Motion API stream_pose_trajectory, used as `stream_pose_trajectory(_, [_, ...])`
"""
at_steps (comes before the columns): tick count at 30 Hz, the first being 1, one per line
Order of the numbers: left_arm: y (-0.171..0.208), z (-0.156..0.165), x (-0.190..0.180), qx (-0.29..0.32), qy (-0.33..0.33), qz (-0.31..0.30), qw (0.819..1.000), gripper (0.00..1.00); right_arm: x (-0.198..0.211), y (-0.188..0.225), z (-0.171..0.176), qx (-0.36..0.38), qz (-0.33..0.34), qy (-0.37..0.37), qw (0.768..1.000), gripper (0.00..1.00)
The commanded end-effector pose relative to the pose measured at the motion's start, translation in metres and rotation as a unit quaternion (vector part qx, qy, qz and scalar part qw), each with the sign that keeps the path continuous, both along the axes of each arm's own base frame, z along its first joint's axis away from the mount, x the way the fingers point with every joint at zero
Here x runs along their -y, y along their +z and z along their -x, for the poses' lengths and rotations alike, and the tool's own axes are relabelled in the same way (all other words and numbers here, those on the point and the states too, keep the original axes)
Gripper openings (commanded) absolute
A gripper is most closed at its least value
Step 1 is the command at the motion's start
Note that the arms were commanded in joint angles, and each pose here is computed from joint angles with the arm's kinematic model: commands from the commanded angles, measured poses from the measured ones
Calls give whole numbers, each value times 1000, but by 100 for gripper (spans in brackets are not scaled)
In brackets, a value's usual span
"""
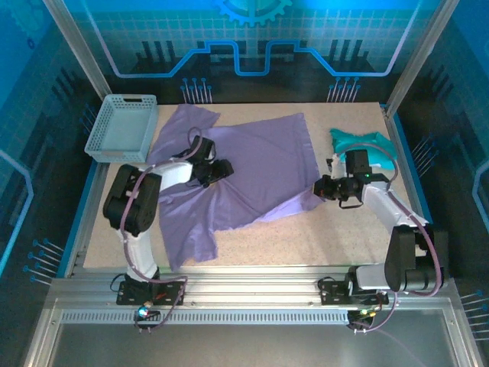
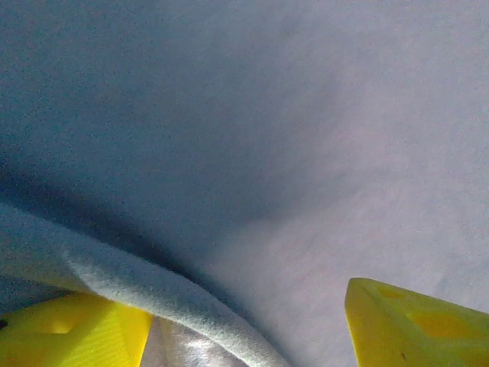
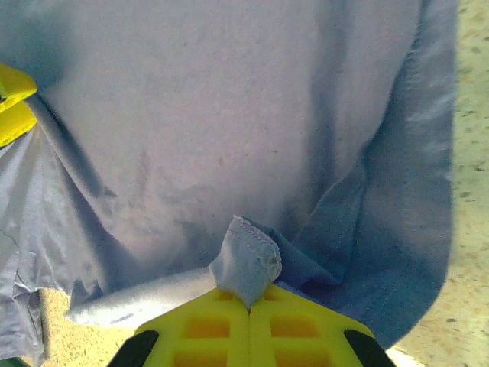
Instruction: Fold the inside-out t-shirt
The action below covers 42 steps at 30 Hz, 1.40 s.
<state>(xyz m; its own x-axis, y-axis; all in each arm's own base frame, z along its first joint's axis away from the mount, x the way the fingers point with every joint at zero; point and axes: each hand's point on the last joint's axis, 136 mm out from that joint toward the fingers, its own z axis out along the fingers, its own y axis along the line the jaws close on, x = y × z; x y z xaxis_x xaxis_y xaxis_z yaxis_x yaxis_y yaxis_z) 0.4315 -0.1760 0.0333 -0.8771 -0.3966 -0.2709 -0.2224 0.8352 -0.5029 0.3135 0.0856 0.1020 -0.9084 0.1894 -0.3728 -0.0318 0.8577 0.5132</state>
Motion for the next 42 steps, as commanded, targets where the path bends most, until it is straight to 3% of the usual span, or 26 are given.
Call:
stream_pose_trajectory(1, [5, -17, 28, -6, -48, -5, 999, 64, 15, 26, -14, 37, 5, -28, 999, 0])
stream_pose_trajectory(4, [24, -45, 39, 8, -68, -8, 998, 64, 17, 26, -17, 39, 5, -35, 999, 0])
stream_pose_trajectory(7, [64, -37, 33, 49, -82, -19, 995, 68, 10, 26, -16, 36, -4, -25, 999, 0])
stream_pose_trajectory(10, [80, 19, -5, 72, -54, -55, 994, 71, 10, 30, -11, 46, 6, -17, 999, 0])
stream_pose_trajectory(15, [45, 145, -88, 11, 49, -123, 991, 72, 2, 28, 3, 50, 11, -1, 999, 0])
stream_pose_trajectory(20, [26, 208, -127, -52, 104, -172, 978, 70, -10, 24, 10, 45, 18, 24, 999, 0])
stream_pose_trajectory(27, [-2, 230, -110, -123, 78, -152, 978, 60, -13, 20, 9, 40, 14, 33, 999, 0])
stream_pose_trajectory(42, [-29, 269, -105, -161, 62, -170, 970, 41, -11, 11, 14, 29, 20, 28, 999, 0])
